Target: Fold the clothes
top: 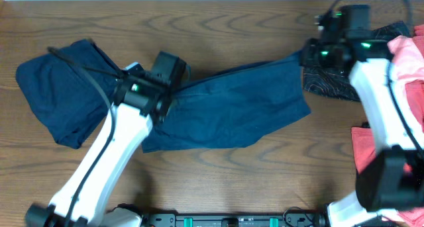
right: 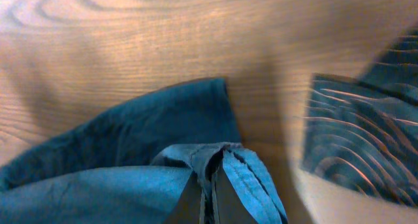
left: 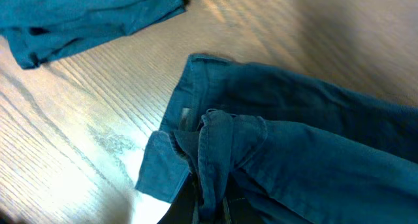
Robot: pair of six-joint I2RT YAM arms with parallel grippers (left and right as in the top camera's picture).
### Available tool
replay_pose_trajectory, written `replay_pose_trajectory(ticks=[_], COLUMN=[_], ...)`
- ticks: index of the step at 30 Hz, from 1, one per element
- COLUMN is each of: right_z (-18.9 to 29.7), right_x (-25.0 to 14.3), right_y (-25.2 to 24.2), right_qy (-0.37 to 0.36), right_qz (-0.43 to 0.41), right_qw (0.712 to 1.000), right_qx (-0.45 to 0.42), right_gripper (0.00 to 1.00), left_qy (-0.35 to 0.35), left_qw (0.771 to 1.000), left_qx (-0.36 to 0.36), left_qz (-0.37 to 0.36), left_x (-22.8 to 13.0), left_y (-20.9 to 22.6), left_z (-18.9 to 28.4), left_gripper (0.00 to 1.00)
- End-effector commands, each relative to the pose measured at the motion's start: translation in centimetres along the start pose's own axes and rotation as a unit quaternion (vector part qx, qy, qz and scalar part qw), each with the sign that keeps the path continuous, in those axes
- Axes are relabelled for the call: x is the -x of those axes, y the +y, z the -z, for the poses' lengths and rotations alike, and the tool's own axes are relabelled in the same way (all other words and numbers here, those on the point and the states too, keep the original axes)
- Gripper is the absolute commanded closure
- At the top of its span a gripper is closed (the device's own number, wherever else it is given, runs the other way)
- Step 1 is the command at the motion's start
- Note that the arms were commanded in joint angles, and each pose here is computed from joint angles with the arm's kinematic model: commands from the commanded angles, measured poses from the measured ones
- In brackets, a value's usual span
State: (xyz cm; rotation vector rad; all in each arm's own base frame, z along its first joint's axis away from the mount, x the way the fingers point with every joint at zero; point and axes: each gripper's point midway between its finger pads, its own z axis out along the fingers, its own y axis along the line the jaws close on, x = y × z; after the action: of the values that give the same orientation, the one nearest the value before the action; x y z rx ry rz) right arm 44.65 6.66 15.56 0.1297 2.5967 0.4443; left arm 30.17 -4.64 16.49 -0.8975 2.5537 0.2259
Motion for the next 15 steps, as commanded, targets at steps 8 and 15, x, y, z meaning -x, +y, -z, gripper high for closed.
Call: replay_pose_trajectory(ticks=[8, 15], right_z=[-7.9, -6.5], right_x=[-1.1, -2.2], right_y=[3.4, 3.4], right_qy=[0.021, 0.044], right_qz=[0.037, 0.024], right_qw=[0.999, 0.999], right_qx=[0.01, 0.008], right_gripper=[0.46, 0.5], left_qy=[0.028, 0.096], left_qw=[0.996, 0.989], left_qx=[0.067, 0.09], left_qz=[0.049, 0.07], left_x=[1.5, 0.5], left_y=[1.6, 4.6], left_z=[-5.7, -6.2], left_gripper=[0.15, 0.03])
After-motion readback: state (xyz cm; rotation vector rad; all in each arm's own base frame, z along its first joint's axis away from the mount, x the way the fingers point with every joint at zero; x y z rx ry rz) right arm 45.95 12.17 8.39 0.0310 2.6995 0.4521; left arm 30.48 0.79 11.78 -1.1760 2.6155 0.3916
